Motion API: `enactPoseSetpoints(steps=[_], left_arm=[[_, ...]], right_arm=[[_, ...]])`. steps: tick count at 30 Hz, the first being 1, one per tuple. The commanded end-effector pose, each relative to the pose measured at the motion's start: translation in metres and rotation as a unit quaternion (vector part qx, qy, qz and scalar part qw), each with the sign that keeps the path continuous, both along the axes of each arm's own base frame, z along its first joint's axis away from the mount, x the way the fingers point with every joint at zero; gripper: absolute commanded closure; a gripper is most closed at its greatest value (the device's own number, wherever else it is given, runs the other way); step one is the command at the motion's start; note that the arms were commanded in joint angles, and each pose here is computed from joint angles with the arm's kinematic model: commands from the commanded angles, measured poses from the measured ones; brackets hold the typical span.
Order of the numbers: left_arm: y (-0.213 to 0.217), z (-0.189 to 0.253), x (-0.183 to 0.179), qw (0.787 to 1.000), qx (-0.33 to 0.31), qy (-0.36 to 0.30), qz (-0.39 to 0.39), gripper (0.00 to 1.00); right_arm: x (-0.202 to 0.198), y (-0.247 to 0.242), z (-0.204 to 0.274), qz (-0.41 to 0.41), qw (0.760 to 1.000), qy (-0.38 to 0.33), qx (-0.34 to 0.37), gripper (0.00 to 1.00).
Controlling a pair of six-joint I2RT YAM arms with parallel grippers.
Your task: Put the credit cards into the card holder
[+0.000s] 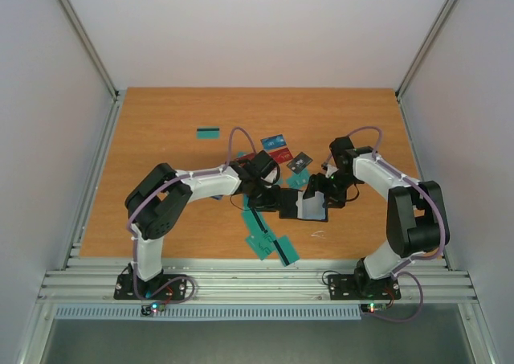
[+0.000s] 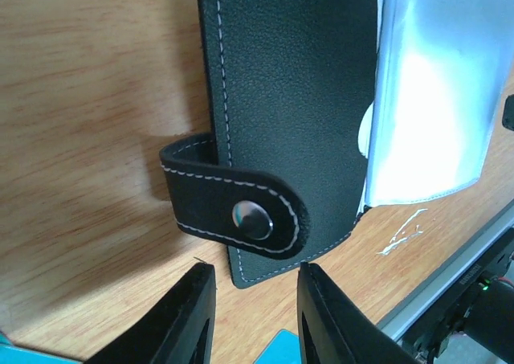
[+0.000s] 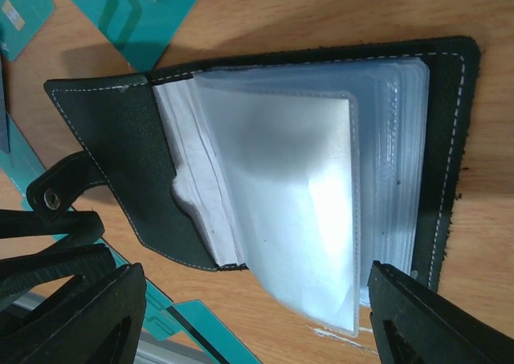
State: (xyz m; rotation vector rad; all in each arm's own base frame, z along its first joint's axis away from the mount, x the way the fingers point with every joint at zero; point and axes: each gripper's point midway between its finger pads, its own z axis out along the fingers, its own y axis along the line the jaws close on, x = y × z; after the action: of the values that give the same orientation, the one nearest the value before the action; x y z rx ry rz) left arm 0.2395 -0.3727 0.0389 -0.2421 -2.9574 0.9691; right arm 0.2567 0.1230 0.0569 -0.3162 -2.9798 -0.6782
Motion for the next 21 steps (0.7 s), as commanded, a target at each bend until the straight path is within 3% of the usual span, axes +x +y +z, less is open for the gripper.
enactPoseSetpoints(steps=[1, 10, 21], left_arm=[[-0.002, -0.007, 0.002, 1.0, 0.011, -0.006, -0.011, 0.7], [-0.003, -0.012, 0.0, 1.0, 0.018, 0.007, -0.012, 0.73], [-0.011, -0.015, 0.0, 0.999, 0.032, 0.01, -0.024, 0.75]], right_arm=[[0.011, 0.006, 0.005, 0.005, 1.0, -0.019, 0.02, 0.23], [0.008, -0.006, 0.005, 0.0, 1.0, -0.01, -0.017, 0.21], [0.016, 0.016, 0.004, 0.001, 0.998, -0.018, 0.053, 0.23]])
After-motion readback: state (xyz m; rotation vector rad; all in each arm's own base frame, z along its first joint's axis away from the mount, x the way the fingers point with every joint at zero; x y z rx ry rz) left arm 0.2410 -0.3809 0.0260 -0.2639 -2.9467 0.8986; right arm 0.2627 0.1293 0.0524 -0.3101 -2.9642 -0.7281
